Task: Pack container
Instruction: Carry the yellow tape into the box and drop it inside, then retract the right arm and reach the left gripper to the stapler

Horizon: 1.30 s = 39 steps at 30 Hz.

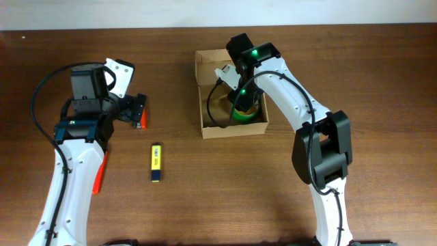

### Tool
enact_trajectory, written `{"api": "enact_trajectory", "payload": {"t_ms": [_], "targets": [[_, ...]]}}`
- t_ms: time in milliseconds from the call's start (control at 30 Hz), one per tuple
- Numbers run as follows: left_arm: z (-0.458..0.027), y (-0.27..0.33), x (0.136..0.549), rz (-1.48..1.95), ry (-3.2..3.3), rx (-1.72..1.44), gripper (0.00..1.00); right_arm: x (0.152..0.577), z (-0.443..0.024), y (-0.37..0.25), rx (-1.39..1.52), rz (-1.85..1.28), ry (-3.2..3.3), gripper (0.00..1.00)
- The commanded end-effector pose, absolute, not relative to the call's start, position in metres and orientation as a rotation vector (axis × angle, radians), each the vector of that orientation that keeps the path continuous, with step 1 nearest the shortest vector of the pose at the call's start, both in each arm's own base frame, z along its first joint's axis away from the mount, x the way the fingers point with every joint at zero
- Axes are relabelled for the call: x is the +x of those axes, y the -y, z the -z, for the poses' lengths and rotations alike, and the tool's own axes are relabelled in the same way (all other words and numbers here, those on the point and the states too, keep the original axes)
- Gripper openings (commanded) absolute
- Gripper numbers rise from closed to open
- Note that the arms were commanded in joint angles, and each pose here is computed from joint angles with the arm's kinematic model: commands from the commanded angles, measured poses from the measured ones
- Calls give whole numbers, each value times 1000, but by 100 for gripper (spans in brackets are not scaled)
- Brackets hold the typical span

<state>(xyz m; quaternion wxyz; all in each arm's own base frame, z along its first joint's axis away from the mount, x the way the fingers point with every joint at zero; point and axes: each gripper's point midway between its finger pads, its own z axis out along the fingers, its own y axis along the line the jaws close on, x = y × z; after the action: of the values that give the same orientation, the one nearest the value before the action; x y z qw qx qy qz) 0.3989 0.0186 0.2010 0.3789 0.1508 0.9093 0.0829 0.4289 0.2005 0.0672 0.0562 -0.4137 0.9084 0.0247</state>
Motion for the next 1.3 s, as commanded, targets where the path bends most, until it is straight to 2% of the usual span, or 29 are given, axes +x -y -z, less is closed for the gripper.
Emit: {"api": "enact_trajectory", "payload": {"t_ms": [0,133,267,333,467,500,600,633,667,733,833,1067,1100,1133,1167,1200,1267], "targets": [[-204,-20,402,-220,-2318,394,100,430,-70,-205,-1269,-72,-2740,46],[-204,-20,402,-220,-2318,395,99,429,-107,-217,-1237,-83,-2726,47],[-207,-20,401,-221,-2309,393,99,439,-168,-217,-1106,-52,-2647,58],[-215,-19,399,-220,-2291,392,100,441,-204,-200,-970,34,-2614,59],[-256,-7,385,-167,-2173,398,100,432,-279,-134,-606,85,-2576,64],[-270,-7,378,-160,-2142,365,100,423,-299,-103,-476,96,-2582,69],[-280,-6,360,-125,-2155,301,100,389,-333,-23,-153,128,-2608,71],[-280,-6,356,-97,-2184,258,100,377,-335,-1,-53,141,-2633,71],[-280,-6,352,-78,-2208,228,100,366,-334,22,70,151,-2662,80],[-273,-13,348,-98,-2267,161,99,360,-330,43,180,146,-2684,91],[-235,-23,343,-127,-2474,109,100,359,-318,62,254,149,-2712,93],[-196,-27,404,-106,-2728,75,100,368,-250,67,275,130,-2842,94],[-203,-26,417,-102,-2696,113,91,368,-241,66,274,124,-2857,94],[-209,-26,428,-114,-2657,157,59,369,-235,63,267,102,-2869,94],[-213,-27,435,-116,-2626,150,55,371,-230,63,267,96,-2872,94],[-211,-28,439,-102,-2618,139,56,372,-228,63,267,96,-2872,94],[-191,-31,438,-46,-2682,72,63,373,-225,63,262,97,-2870,94]]}}
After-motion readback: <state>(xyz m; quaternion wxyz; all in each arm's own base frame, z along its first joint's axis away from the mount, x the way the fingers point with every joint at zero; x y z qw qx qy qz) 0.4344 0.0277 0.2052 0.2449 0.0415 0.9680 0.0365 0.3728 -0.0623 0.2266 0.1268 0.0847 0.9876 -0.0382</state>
